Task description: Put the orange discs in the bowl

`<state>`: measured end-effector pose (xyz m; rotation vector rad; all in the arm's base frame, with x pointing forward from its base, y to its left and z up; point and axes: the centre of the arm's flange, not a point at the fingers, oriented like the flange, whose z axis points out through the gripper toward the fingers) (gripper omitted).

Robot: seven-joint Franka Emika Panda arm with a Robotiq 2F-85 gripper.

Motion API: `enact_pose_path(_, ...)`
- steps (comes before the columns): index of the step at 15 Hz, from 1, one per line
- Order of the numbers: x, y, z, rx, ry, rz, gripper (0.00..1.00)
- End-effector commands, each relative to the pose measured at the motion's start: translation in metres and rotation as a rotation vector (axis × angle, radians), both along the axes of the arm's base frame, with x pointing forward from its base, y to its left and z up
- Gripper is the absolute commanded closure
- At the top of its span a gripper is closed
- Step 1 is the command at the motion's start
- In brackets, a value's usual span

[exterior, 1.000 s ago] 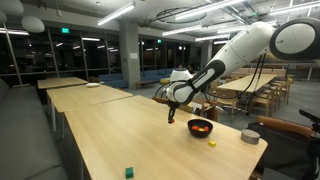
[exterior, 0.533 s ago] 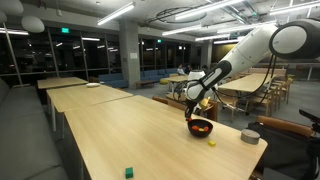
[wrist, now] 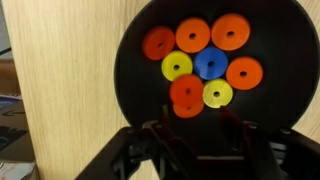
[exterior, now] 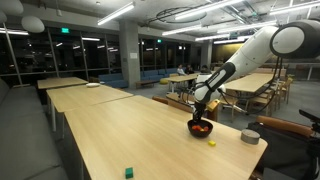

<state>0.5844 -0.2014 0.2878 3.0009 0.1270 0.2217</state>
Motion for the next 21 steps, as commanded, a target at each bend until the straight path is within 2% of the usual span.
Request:
enact_pose_path(1,-0.018,0.019,0.006,0.030,0.026,0.019,0.10)
enact_pose_path(3,-0.021,0.047,-0.001,0.032,0.072,0.084,0.00)
enact_pose_path(7,-0.023,0.119,-0.009,0.030,0.143,0.205,0.00)
enact_pose_path(10,-0.022,0.170,-0.006,-0.007,0.172,0.266,0.00)
enact_pose_path(12,-0.021,0.190,-0.001,-0.030,0.181,0.276,0.00)
enact_pose_path(17,-0.020,0.221,0.030,-0.082,0.124,0.294,0.00)
enact_pose_path(19,-0.019,0.243,0.038,-0.056,0.137,0.374,0.00)
enact_pose_path(21,-0.019,0.268,0.038,0.008,0.175,0.478,0.00)
